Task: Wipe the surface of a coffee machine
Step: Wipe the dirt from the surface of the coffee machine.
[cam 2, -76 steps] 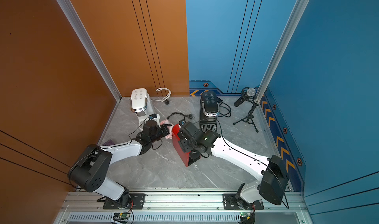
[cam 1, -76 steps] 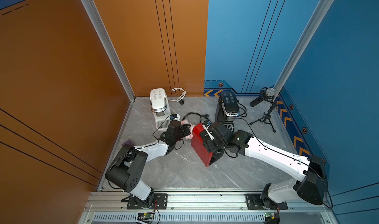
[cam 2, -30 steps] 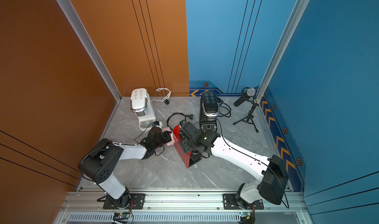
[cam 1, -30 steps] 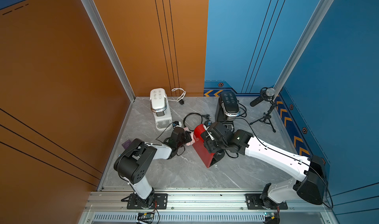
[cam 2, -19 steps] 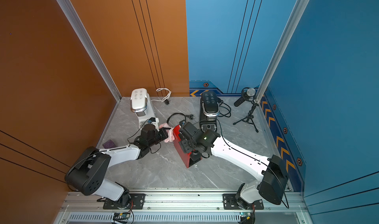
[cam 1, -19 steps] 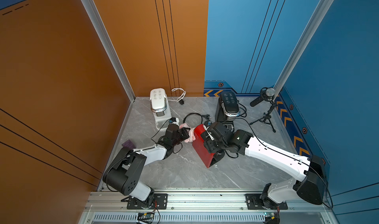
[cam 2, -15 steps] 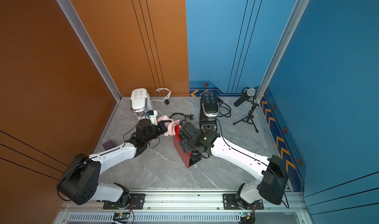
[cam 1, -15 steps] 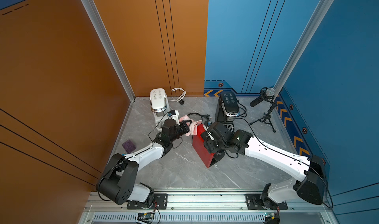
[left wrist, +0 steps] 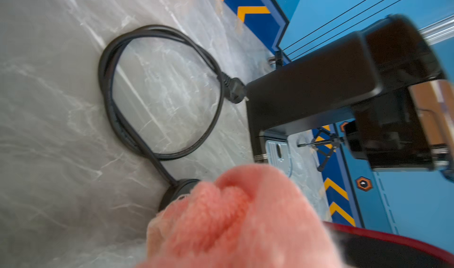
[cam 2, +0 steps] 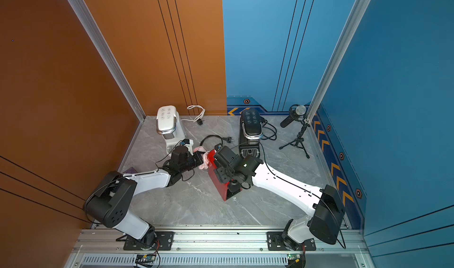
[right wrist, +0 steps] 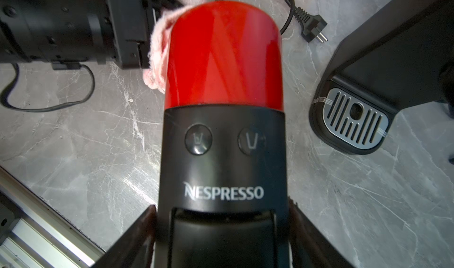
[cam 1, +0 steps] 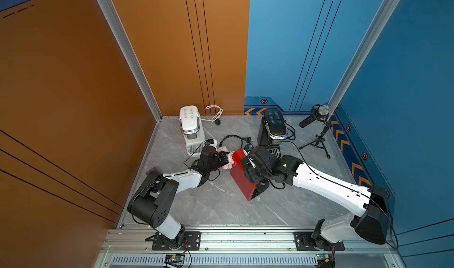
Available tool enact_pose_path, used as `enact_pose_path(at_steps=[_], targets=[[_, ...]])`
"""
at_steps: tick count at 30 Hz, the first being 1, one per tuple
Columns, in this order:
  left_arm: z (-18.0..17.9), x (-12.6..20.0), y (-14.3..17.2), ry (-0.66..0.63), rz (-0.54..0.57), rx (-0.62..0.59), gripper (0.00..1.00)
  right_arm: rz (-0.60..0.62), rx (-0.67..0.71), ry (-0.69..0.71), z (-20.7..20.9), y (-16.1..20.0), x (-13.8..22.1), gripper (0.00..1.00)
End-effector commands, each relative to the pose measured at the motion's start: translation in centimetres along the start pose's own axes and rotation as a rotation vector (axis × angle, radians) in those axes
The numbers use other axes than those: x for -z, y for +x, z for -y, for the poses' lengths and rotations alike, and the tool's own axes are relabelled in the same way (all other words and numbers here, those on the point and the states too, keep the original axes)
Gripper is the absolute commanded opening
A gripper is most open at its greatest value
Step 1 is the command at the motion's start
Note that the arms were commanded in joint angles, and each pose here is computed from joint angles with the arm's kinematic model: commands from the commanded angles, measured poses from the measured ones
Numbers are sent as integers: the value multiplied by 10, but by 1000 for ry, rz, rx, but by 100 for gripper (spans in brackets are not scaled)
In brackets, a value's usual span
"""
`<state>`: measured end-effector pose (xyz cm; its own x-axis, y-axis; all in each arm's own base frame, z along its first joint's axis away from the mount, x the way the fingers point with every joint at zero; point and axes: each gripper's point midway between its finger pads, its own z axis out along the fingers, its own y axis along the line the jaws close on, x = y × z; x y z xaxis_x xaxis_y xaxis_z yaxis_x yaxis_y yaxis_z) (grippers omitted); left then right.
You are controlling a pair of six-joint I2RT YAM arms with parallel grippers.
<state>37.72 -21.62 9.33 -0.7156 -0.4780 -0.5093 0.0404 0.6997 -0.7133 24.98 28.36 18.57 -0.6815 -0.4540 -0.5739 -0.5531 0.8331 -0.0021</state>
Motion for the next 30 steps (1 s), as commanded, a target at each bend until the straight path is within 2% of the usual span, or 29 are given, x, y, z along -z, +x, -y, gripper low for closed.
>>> enact_pose_path(at_steps=[1,4,7,9,14,19,24,30], targets=[[-20,-8,62,-39,-161,-63,0,-121,30,-23,-11,27,-7,68],[-30,-9,80,-51,-199,-68,0,-120,26,-14,-10,25,-6,69],[-25,-6,76,-23,-206,-58,0,-112,22,-16,-11,22,-4,69],[-9,2,58,35,-179,-42,0,-106,20,-14,-11,20,-4,69],[42,31,-11,172,-62,-3,0,-112,28,-26,-17,19,-6,71],[77,43,-42,252,-25,-25,0,-114,39,-18,-19,22,-9,75],[70,31,-36,232,-50,-19,0,-114,35,-23,-20,23,-10,78],[25,9,-2,126,-125,-46,0,-128,46,-36,-24,27,-15,80]])
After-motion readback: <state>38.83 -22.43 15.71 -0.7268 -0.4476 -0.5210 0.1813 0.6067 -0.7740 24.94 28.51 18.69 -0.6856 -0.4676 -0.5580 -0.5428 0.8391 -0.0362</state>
